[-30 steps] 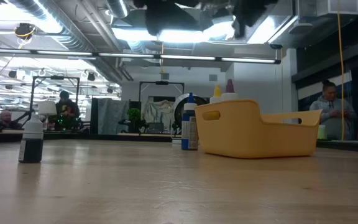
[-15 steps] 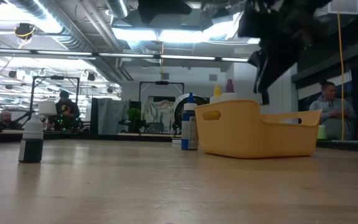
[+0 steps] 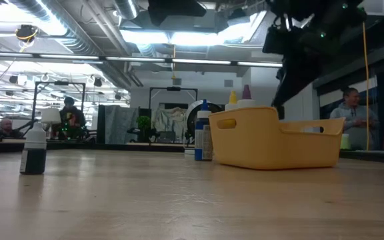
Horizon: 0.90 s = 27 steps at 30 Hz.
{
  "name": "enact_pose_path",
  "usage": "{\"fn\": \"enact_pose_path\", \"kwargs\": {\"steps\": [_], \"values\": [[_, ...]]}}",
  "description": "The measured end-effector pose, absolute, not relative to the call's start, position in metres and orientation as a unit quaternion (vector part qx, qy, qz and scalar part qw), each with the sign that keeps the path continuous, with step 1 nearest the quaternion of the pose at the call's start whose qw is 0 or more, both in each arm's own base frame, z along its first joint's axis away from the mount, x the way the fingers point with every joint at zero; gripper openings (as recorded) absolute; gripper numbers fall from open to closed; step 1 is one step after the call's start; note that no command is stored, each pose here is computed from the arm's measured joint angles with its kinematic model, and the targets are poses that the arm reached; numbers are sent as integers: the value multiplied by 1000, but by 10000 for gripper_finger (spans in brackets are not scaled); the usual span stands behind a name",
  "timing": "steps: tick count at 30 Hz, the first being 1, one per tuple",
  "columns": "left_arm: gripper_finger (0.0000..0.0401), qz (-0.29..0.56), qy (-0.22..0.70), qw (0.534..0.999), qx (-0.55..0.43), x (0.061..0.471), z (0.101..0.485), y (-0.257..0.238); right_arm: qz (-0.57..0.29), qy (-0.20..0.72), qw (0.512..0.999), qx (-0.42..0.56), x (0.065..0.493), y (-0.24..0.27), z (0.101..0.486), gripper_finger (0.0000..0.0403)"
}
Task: Pick & Place food coloring
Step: Adjust the red food coloring bottle in the yellow bin
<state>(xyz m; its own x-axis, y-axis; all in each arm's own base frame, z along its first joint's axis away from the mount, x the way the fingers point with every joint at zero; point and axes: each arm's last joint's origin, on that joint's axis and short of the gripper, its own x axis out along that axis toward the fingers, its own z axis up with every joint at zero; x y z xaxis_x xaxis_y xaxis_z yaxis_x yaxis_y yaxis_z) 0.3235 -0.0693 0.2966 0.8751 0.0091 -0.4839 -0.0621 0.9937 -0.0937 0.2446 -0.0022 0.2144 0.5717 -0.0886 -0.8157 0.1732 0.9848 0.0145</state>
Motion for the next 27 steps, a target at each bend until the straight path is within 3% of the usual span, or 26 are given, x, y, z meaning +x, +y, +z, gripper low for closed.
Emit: {"fn": "enact_pose_path", "kwargs": {"steps": [27], "values": [[184,26,244,968,-61,324,297,-68,-100,446,888,58,236,-9,168,75]]}}
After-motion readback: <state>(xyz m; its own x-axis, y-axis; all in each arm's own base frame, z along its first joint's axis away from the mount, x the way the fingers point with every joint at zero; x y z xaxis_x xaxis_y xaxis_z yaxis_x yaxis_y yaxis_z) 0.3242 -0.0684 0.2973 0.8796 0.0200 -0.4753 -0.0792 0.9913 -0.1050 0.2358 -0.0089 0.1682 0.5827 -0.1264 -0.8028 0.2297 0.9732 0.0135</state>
